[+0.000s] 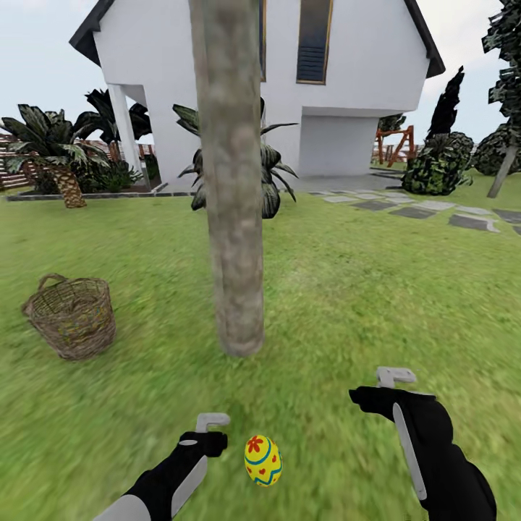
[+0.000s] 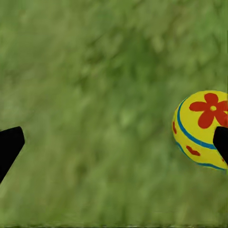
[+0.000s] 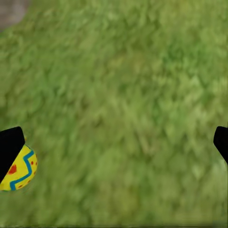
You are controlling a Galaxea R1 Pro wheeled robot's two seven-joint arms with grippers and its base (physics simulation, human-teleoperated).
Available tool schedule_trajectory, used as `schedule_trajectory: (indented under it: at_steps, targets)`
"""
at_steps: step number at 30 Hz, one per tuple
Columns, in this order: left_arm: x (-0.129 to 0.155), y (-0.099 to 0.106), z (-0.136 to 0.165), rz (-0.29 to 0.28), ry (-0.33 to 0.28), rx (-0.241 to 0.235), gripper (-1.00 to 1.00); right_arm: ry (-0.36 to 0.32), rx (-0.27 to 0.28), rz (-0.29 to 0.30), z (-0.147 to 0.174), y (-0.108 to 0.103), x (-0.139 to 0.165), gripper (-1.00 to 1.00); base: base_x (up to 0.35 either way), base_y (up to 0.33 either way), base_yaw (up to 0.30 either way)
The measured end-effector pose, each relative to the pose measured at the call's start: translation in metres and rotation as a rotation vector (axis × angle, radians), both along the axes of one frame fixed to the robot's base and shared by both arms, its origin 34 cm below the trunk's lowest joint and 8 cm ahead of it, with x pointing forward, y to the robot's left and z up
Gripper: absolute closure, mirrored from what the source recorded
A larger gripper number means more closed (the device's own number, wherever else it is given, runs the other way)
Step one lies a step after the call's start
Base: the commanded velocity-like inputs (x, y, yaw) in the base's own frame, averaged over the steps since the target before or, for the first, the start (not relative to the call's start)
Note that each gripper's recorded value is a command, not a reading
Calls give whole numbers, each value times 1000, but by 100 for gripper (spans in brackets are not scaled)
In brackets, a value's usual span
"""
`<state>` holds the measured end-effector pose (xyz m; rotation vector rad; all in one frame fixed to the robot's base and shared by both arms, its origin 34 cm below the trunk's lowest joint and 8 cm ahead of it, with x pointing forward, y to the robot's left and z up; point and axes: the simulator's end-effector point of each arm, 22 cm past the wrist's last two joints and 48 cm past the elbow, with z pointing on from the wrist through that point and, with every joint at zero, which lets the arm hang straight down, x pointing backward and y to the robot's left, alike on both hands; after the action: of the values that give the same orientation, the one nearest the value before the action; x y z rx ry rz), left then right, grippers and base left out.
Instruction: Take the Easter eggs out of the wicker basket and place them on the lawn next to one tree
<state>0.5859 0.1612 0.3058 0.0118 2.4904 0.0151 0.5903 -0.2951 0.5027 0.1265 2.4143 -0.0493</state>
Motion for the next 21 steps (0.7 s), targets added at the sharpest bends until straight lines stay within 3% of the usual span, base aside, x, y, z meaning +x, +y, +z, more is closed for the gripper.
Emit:
schedule_trajectory:
  at_steps: [21]
  targets:
    - [0,0,0,1,0,0,-100,3,0,0,-1,0,0,-100,-240,223,293]
